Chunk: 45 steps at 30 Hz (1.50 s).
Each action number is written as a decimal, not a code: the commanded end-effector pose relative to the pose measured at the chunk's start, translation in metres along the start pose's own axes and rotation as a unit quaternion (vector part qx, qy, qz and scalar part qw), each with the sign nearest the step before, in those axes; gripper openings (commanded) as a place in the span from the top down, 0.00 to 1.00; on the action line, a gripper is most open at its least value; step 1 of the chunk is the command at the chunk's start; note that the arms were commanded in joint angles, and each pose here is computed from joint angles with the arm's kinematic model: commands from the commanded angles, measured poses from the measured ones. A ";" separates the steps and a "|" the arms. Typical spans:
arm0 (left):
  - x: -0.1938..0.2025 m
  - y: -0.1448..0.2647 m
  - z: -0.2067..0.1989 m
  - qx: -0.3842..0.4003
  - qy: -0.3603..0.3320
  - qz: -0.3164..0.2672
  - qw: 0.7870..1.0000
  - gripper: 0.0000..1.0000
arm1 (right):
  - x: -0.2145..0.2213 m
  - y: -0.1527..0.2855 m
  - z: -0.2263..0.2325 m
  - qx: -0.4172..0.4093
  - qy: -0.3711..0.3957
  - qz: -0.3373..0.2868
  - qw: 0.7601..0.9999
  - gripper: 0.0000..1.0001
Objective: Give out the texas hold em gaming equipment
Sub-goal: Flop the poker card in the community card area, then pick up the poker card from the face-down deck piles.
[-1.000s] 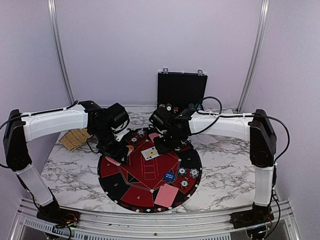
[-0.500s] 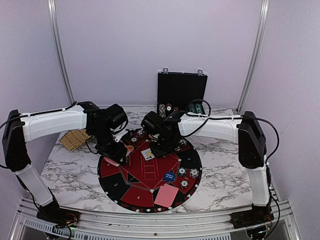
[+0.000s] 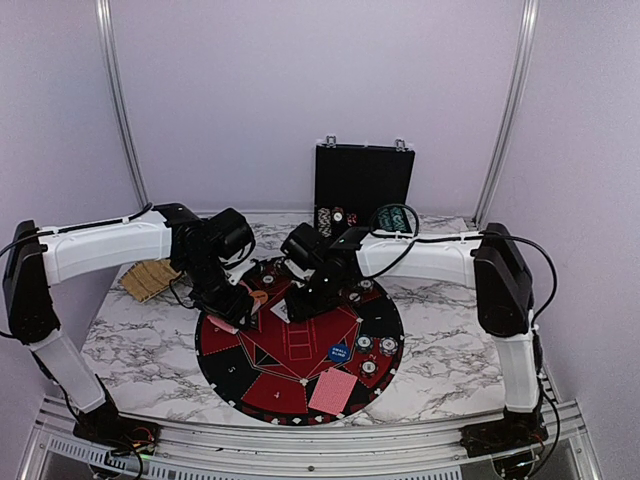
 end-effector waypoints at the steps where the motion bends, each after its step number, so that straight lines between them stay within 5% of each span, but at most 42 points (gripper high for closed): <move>1: -0.001 0.010 -0.001 0.009 -0.002 -0.017 1.000 0.59 | -0.035 0.039 -0.013 -0.062 -0.039 -0.079 0.994 0.48; 9: -0.001 0.009 -0.002 0.011 0.001 -0.017 1.000 0.59 | -0.045 0.041 -0.026 -0.108 -0.052 -0.113 0.986 0.60; 22: -0.002 0.010 -0.002 0.013 0.002 -0.018 1.000 0.59 | -0.069 -0.011 -0.011 -0.172 -0.037 -0.114 0.978 0.61; 31: 0.000 0.008 -0.007 0.022 -0.002 -0.016 1.000 0.59 | -0.059 0.010 -0.003 -0.216 -0.051 -0.106 0.969 0.52; 45: -0.002 0.007 -0.025 0.025 -0.037 -0.012 0.999 0.59 | -0.038 0.056 0.030 -0.410 -0.083 -0.048 0.907 0.29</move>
Point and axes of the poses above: each gripper's point midway between its finger pads, its own y axis back along the fingers, its own z axis along the line the jaws close on, x = y × z, the point moved 2 cm from there along y, back along the fingers, and after that the axes turned 7 degrees about -y, right-handed, at the moved point
